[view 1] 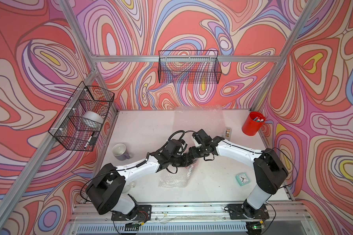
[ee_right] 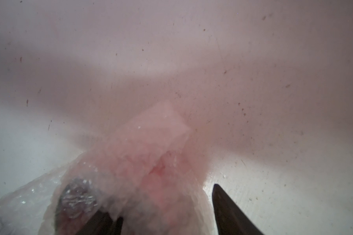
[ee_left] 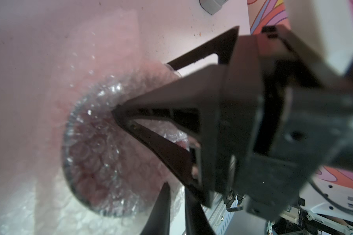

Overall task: Wrap mugs in bubble wrap
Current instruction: Wrap the mug in bubble wrap.

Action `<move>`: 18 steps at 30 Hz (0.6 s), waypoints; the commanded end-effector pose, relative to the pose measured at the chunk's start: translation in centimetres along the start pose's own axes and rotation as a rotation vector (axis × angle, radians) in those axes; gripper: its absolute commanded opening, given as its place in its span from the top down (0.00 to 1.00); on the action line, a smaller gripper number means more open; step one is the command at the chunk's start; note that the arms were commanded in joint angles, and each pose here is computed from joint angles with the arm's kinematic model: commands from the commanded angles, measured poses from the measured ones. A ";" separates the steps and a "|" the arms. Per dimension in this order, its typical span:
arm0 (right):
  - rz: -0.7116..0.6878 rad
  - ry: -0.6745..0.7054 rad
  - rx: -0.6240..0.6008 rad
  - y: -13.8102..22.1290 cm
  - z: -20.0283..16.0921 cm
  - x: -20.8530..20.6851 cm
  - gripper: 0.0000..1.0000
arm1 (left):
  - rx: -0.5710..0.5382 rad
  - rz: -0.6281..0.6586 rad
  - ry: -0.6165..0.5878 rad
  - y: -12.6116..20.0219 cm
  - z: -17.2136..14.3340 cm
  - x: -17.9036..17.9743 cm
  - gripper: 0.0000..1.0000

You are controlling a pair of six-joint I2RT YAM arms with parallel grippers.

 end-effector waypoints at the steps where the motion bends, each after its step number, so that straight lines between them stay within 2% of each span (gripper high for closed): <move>1: -0.079 -0.023 0.039 -1.5 -1.0 -1.3 0.33 | 0.024 -0.021 0.018 0.2 -1.5 -0.4 0.82; 6: -0.077 -0.023 0.040 -1.6 -1.0 -1.3 0.33 | 0.043 -0.037 0.027 0.1 -2.9 -0.6 0.80; 10: -0.079 -0.017 0.040 -1.5 -1.0 -1.4 0.34 | 0.051 -0.067 -0.011 0.7 -3.5 -1.4 0.80; 13: -0.075 -0.013 0.037 -1.4 -1.0 -1.3 0.34 | -0.021 -0.062 -0.070 2.7 -3.0 -2.4 0.79; 18: -0.065 -0.007 0.040 -1.5 -0.9 -1.2 0.34 | -0.178 0.095 -0.156 6.6 -0.5 -3.3 0.79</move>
Point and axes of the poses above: each gripper's point midway between its finger pads, its own y axis back along the fingers, its own x axis along the line the jaws close on, z = x × y, the point moved 9 cm from there along y, back along the fingers, and after that the axes turned 1 degree about -y, right-handed, at the moved point
